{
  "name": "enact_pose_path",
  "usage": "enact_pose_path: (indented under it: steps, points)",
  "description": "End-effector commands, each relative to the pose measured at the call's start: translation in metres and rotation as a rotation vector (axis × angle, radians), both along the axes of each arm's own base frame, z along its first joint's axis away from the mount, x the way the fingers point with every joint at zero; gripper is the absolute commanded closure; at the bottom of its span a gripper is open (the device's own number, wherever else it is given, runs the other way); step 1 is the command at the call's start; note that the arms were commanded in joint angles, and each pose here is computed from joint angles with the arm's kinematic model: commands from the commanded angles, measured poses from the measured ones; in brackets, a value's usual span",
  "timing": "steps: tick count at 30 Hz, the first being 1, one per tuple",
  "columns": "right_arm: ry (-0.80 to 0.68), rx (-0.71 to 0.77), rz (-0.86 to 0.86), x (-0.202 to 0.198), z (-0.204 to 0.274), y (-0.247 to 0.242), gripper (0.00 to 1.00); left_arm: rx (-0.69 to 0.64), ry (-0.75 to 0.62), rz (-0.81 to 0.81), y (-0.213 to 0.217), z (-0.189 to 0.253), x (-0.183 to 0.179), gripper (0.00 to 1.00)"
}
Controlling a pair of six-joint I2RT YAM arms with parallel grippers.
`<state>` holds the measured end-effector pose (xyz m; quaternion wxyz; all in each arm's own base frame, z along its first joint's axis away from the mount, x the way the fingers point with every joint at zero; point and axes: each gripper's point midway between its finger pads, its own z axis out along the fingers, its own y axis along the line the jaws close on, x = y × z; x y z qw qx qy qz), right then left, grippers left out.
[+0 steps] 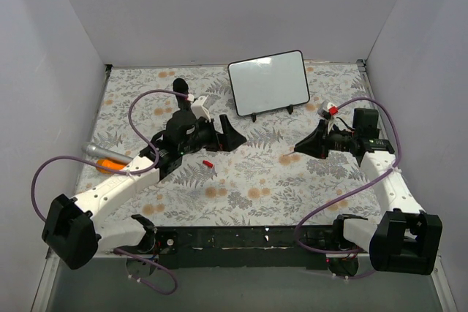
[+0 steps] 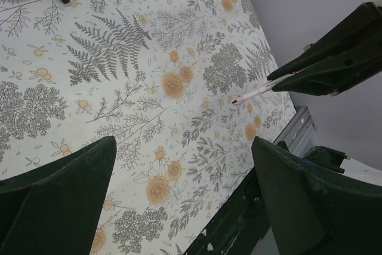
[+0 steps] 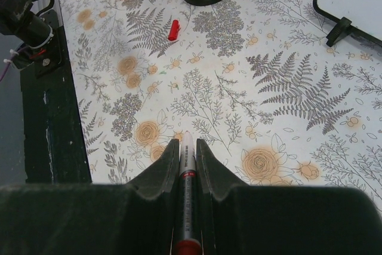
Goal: Write a sentence on the whiteboard
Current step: Place the pen cap at the center of the board, then move the distractor to the center of the board.
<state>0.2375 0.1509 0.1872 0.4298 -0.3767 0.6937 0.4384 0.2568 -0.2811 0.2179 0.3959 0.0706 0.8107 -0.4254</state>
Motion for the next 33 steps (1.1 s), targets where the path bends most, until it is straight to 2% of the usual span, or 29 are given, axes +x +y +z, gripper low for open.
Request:
enact_pose_path:
  steps: [1,7,12,18,21,30,31,33]
  points:
    - [-0.048,0.022,0.024,0.002,0.002,0.000,0.99,-0.043,-0.060,-0.035,-0.015,0.029,0.012,0.02]
    - [-0.038,0.025,0.025,0.002,0.000,-0.001,0.99,-0.006,-0.068,-0.057,-0.029,0.024,0.030,0.02]
    - [-0.039,0.025,0.020,0.003,-0.001,-0.003,0.99,0.033,-0.092,-0.061,-0.043,0.021,0.058,0.02]
    - [-0.053,0.022,0.017,0.003,-0.001,-0.006,0.99,-0.032,-0.062,-0.083,-0.053,0.024,0.107,0.02]
    - [-0.057,0.019,0.014,0.004,-0.002,-0.008,0.99,-0.011,-0.012,-0.060,-0.049,0.005,0.133,0.02]
    - [-0.036,0.023,0.017,0.007,-0.007,-0.010,0.99,0.032,-0.053,0.055,0.000,-0.018,0.211,0.04]
    - [-0.034,0.022,0.017,0.007,-0.007,-0.010,0.99,0.052,-0.032,0.058,0.003,-0.035,0.220,0.04]
    - [-0.031,0.022,0.018,0.007,-0.008,-0.010,0.99,0.056,-0.044,0.047,0.004,-0.033,0.234,0.05]
